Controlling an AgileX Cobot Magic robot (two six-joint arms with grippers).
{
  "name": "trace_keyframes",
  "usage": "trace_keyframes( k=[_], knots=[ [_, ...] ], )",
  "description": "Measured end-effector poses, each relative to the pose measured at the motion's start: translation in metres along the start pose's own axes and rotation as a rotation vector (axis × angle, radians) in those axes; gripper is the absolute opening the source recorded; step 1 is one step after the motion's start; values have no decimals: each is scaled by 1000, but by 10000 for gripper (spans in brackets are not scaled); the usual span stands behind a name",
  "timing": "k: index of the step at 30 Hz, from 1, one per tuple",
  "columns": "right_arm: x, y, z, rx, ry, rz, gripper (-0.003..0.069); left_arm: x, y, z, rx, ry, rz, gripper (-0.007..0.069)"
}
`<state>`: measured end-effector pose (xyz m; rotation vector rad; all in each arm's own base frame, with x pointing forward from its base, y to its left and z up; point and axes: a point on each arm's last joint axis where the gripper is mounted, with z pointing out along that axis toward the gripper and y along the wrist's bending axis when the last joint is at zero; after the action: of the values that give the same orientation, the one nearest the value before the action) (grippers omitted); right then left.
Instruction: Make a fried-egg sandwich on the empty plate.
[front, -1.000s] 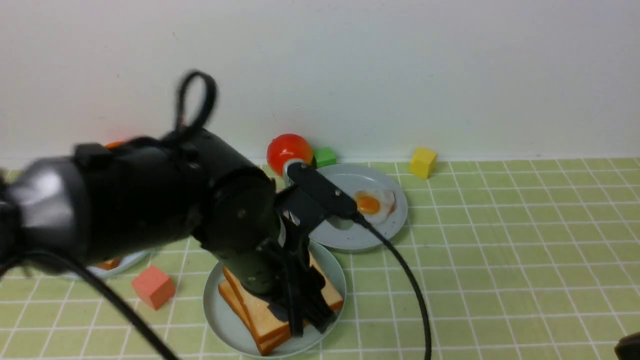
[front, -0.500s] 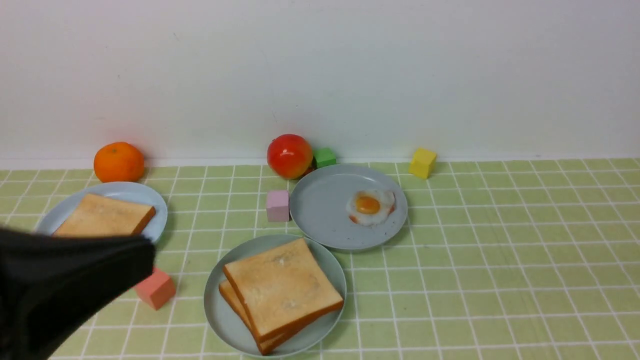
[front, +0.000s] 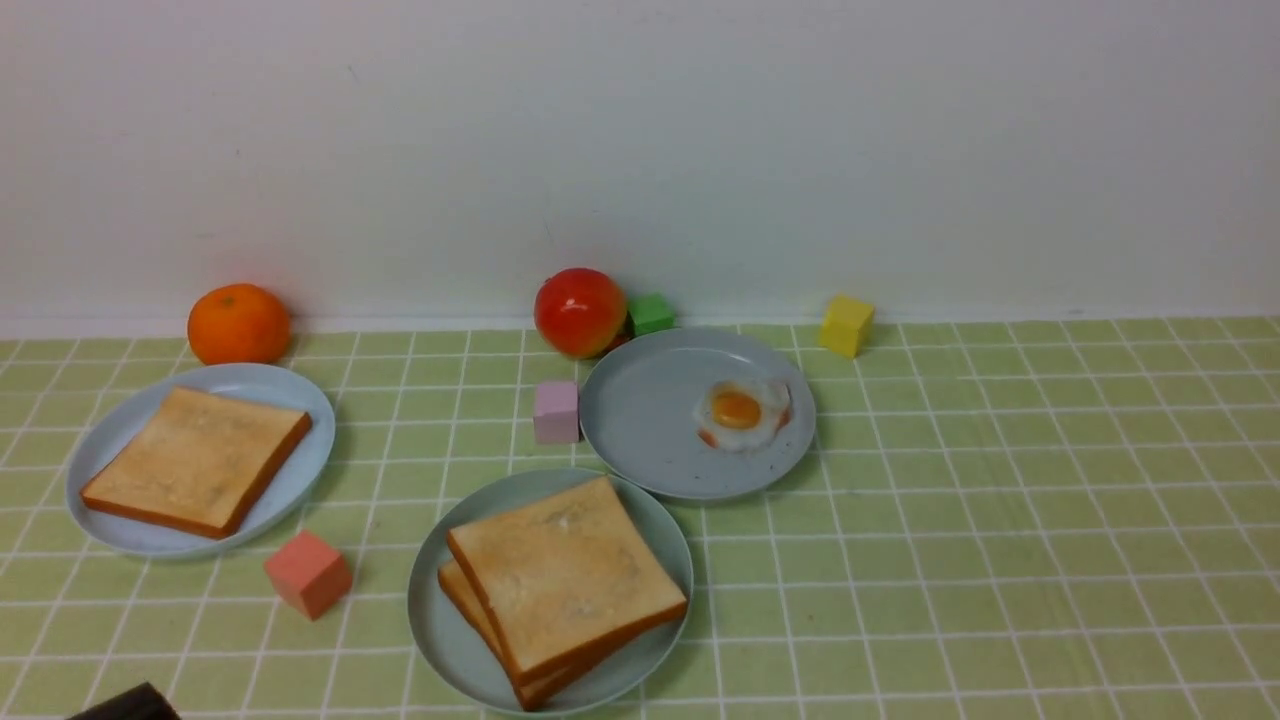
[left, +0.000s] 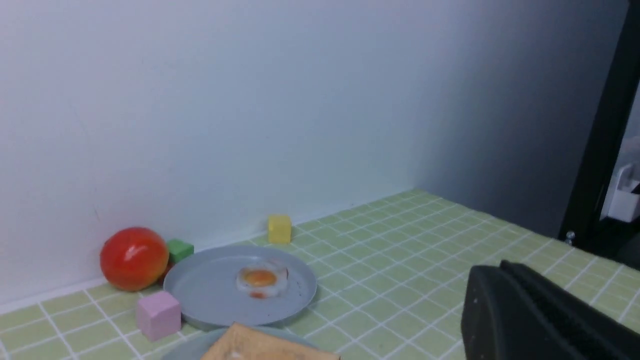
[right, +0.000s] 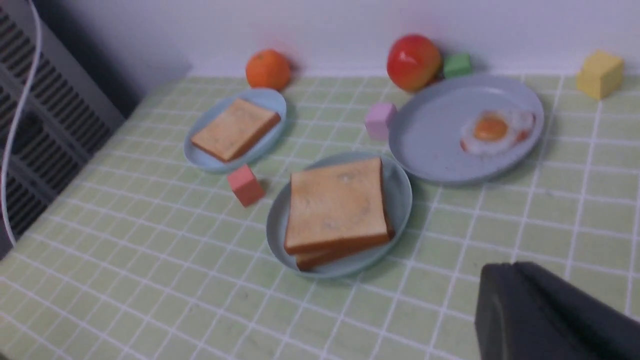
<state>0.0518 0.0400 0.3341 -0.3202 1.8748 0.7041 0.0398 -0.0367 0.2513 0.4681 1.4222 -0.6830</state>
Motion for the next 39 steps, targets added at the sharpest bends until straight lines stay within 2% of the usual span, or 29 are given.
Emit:
trace_keyframes(
  k=[6,15,20,23,25,32,39],
  knots=[
    [8,-2,11,-31,-64,-12,28,16,1,1,-2,74,0,-13],
    [29,-9,20,-11,-27,-20,31,30,1,0,0,188,-1,-13],
    [42,-27,18,148,-84,29,-4,31,1,0,1,194,-1,-13],
    [70,-46,20,296,-88,37,-13,31,1,0,1,200,-1,-13],
    [93,-55,21,358,-85,23,-13,32,1,0,1,203,-1,-13],
    [121,-64,20,406,-192,-26,-13,32,1,0,1,209,-1,-8],
    [137,-71,26,419,-156,-27,-13,32,1,0,2,211,-1,-2]
  ],
)
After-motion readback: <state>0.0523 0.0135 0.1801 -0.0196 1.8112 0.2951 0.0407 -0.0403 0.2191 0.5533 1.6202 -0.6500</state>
